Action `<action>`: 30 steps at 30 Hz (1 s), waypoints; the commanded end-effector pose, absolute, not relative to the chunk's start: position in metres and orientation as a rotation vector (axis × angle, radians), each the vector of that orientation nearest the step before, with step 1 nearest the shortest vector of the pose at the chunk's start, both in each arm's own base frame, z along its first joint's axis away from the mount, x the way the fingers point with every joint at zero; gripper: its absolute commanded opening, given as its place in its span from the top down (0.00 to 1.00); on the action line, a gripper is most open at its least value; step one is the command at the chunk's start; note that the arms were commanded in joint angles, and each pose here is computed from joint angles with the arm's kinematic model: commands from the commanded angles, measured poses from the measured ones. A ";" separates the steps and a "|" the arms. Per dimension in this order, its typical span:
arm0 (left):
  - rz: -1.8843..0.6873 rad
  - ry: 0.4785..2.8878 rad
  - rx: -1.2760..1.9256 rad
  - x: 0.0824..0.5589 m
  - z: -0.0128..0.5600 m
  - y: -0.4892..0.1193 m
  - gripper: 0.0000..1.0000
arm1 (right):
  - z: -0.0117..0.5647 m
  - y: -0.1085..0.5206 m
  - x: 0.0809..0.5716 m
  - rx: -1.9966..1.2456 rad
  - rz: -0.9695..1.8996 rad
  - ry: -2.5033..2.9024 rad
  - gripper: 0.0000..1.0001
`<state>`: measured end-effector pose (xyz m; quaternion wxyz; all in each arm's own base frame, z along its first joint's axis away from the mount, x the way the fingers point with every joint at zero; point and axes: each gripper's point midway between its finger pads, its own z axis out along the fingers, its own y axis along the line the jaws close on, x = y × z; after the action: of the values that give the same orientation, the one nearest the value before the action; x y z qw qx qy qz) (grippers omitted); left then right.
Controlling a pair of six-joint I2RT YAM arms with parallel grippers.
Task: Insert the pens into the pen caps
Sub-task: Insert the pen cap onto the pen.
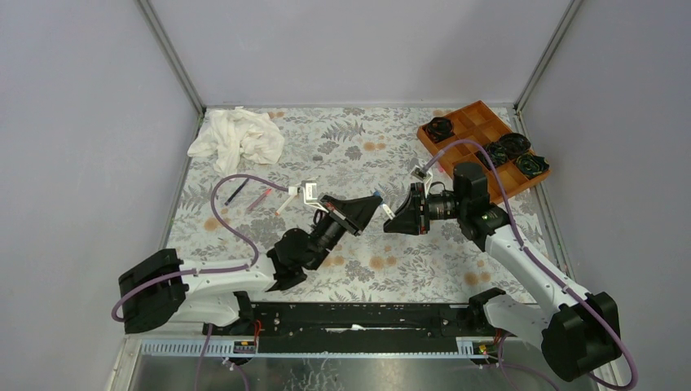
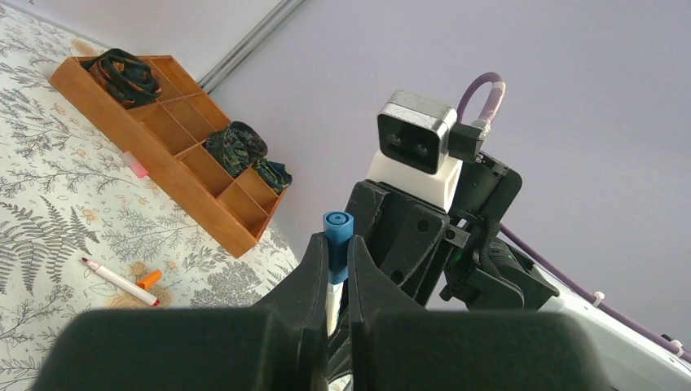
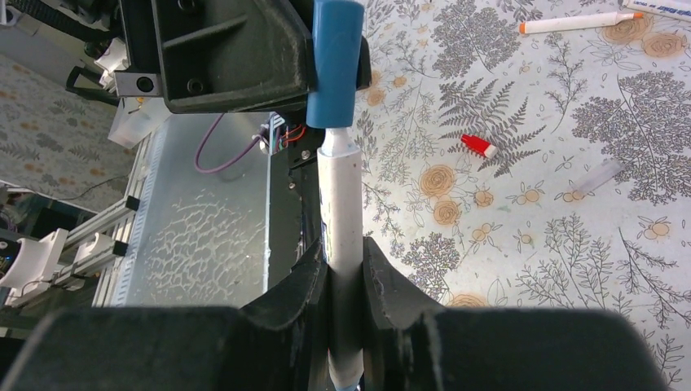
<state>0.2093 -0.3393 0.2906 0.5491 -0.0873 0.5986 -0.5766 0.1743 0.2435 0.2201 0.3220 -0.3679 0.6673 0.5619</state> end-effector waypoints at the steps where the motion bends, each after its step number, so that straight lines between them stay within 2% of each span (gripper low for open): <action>1: -1.396 1.420 -0.163 0.199 0.295 -0.346 1.00 | 0.232 0.245 0.188 -0.946 1.420 1.705 1.00; 11: -1.387 1.435 -0.166 0.208 0.294 -0.365 1.00 | 0.229 0.246 0.199 -0.876 1.370 1.741 1.00; 16: -1.389 1.458 -0.155 0.208 0.281 -0.373 1.00 | 0.238 0.250 0.195 -0.852 1.444 1.713 1.00; 26: -1.224 1.643 -0.156 0.215 0.246 -0.381 1.00 | 0.216 0.229 0.240 -0.739 1.064 1.847 1.00; 30: -1.240 1.673 -0.157 0.212 0.242 -0.391 1.00 | 0.212 0.227 0.242 -0.737 1.040 1.850 1.00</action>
<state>0.2442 -0.3563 0.2553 0.5578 -0.1199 0.6622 -0.4859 0.2062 0.2327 0.1896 0.3500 -0.3028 0.7474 0.4766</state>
